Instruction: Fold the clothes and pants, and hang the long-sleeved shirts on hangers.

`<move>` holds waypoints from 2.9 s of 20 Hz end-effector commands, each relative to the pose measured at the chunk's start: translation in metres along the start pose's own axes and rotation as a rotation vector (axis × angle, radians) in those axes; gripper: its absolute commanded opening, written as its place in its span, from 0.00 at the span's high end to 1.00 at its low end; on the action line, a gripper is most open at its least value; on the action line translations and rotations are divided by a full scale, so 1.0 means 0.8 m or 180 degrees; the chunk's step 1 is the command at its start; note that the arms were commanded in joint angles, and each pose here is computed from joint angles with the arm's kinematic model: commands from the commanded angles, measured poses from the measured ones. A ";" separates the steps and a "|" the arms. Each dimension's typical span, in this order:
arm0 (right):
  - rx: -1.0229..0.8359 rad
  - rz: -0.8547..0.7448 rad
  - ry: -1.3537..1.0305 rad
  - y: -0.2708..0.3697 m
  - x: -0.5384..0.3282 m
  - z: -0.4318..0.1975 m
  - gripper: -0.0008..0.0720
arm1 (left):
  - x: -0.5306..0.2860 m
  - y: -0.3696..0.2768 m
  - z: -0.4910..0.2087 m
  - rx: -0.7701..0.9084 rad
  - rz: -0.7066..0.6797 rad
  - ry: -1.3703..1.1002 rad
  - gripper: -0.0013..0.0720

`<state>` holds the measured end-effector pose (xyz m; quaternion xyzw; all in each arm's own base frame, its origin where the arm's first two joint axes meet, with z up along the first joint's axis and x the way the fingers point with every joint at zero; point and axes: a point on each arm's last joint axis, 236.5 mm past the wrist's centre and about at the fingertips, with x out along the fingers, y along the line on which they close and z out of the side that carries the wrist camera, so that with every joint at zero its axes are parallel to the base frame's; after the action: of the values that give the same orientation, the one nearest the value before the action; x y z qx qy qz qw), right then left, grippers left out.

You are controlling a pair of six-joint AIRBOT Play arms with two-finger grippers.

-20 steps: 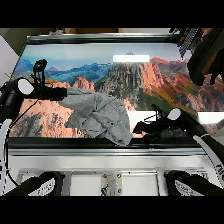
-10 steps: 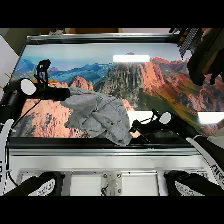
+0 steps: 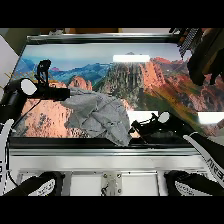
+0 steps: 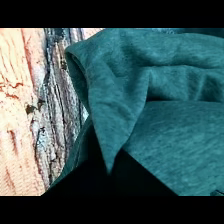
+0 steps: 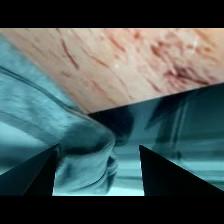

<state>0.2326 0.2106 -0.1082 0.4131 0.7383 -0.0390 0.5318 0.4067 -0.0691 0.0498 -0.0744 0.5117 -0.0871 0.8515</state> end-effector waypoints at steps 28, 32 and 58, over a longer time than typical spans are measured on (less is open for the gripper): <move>-0.3355 -0.1205 -0.1589 0.144 -0.238 -0.070 0.96 | -0.108 -0.101 -0.107 0.0403 -0.0615 -0.0388 0.07; -0.3318 -0.1154 -0.1611 0.141 -0.242 -0.078 0.96 | -0.061 -0.173 -0.085 0.0626 -0.1051 -0.0083 0.07; -0.3159 -0.0807 -0.2264 0.142 -0.334 -0.089 0.96 | 0.087 -0.265 -0.113 0.0723 -0.1864 0.0744 0.97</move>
<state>0.2668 0.1817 0.1751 0.0107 0.5106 0.1220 0.8511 0.3270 -0.3053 -0.0326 -0.0994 0.5739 -0.4038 0.7055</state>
